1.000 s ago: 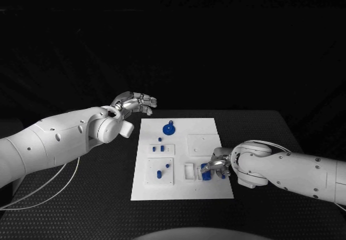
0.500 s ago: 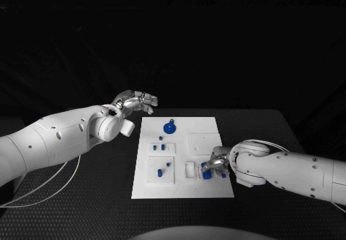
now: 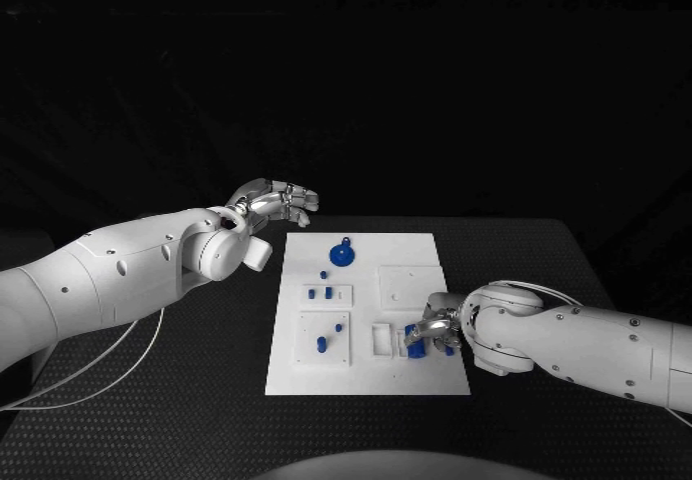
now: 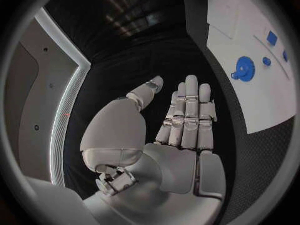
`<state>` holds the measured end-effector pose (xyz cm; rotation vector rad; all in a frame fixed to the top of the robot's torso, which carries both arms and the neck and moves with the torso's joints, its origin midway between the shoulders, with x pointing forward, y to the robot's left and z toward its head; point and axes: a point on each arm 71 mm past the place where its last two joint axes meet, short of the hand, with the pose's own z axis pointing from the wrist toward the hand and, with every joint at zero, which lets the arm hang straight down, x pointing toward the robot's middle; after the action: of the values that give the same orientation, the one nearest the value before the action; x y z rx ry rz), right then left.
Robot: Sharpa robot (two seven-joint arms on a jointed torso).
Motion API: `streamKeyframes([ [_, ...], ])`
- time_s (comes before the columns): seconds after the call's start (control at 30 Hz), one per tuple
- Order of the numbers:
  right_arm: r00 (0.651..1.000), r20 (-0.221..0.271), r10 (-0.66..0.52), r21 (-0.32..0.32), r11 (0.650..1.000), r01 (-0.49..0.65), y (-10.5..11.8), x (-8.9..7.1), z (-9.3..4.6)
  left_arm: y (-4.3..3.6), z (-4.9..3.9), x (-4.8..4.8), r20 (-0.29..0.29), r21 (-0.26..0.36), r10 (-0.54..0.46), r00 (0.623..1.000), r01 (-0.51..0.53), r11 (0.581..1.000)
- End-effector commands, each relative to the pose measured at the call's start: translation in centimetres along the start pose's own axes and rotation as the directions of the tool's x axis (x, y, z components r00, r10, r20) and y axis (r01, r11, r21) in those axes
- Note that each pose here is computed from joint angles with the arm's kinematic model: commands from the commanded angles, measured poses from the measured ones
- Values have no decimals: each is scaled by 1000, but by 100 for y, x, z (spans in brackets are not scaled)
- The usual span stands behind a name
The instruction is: Assemble the parts on the task board
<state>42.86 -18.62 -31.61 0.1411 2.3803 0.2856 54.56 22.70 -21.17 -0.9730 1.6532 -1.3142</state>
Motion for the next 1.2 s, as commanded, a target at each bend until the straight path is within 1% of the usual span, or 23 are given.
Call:
streamKeyframes([
  [0.03,1000,-12,-25,-12,1000,24,62,78,16,-11,6,26,-17,7,-10,1000,11,1000],
  [0.13,999,-10,-33,-11,999,33,78,79,20,-15,11,45,-22,8,-11,1000,12,1000],
  [0.3,1000,-4,-20,-5,1000,20,40,70,6,-13,11,39,-21,7,-11,1000,11,1000],
  [0.4,1000,-19,10,-4,1000,-10,8,84,-37,-10,4,25,-18,6,-11,1000,11,1000],
  [0.5,999,-31,32,-13,999,-32,17,59,-103,-8,4,20,-17,5,-10,1000,10,1000],
  [0.67,999,-18,40,-37,998,-41,83,-2,-183,-9,7,27,-20,5,-11,1000,11,1000],
  [0.9,999,-1,53,-36,998,-53,92,-28,-194,-7,1,16,-18,4,-11,1000,11,1000],
  [1.03,998,-13,69,-41,997,-69,118,-12,-203,-5,-4,7,-18,3,-11,1000,11,1000],
  [1.1,996,-27,79,-43,996,-80,152,-2,-184,-4,-5,3,-17,2,-11,1000,11,1000],
  [1.2,996,-33,83,-49,995,-84,202,4,-163,-7,0,20,-22,3,-12,1000,12,1000],
])
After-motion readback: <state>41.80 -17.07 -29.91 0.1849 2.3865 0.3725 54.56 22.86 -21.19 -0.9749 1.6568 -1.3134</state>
